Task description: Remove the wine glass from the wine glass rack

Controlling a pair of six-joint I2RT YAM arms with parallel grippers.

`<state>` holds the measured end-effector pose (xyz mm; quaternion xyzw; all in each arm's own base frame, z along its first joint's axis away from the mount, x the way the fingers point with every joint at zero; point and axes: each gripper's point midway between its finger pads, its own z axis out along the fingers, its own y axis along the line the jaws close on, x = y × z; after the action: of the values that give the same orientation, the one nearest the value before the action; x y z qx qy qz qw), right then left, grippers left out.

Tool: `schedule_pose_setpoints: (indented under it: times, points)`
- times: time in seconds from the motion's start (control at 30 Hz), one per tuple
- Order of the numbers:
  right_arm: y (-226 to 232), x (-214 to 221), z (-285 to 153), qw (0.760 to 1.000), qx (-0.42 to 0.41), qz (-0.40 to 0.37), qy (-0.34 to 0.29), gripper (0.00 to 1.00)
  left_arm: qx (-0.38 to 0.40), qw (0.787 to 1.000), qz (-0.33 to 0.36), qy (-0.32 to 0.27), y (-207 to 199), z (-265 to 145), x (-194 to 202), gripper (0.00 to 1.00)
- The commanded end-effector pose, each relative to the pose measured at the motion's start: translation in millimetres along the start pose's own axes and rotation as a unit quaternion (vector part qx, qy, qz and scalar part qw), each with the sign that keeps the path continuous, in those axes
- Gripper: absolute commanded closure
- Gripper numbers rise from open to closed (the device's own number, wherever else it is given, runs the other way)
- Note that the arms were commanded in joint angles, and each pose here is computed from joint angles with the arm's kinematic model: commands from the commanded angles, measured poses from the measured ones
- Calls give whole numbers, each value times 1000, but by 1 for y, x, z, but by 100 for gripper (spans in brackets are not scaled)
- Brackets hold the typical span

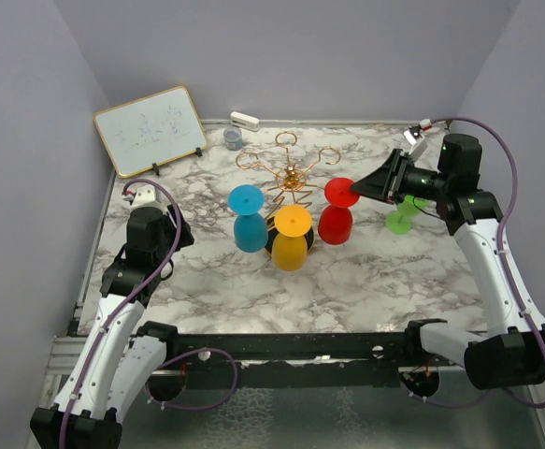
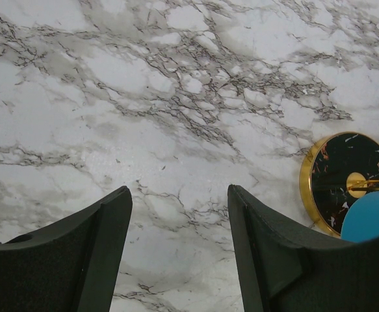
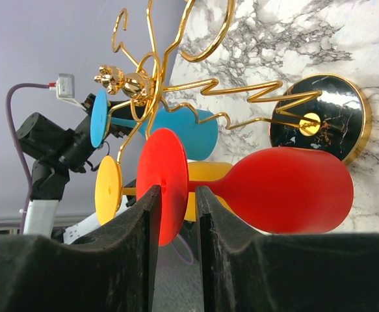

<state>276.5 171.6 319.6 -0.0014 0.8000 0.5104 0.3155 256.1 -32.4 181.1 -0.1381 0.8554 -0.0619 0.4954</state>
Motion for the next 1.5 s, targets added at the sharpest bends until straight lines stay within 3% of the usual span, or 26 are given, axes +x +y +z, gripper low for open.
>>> schedule_pose_setpoints:
  times: [0.0, 0.1, 0.27, 0.43, 0.8, 1.47]
  points:
    - [0, -2, 4, 1000, -3, -5, -9, 73, 5, 1000, -4, 4, -1, 0, 3, 37]
    - [1, -2, 4, 1000, -3, -6, -9, 74, 5, 1000, -4, 5, -1, 0, 3, 37]
    - [2, -4, 3, 1000, -1, -8, -11, 92, 4, 1000, -4, 5, -1, 0, 3, 37]
    - [7, -7, -1, 1000, 4, -8, -19, 99, 4, 1000, -5, 6, -1, 0, 4, 37]
    - [44, -12, -12, 999, -39, 12, -20, 99, 5, 1000, -6, 2, -1, -1, 2, 37]
    - [52, -5, 15, 998, -59, 29, 12, 99, 5, 1000, -6, 3, -1, -1, 3, 37]
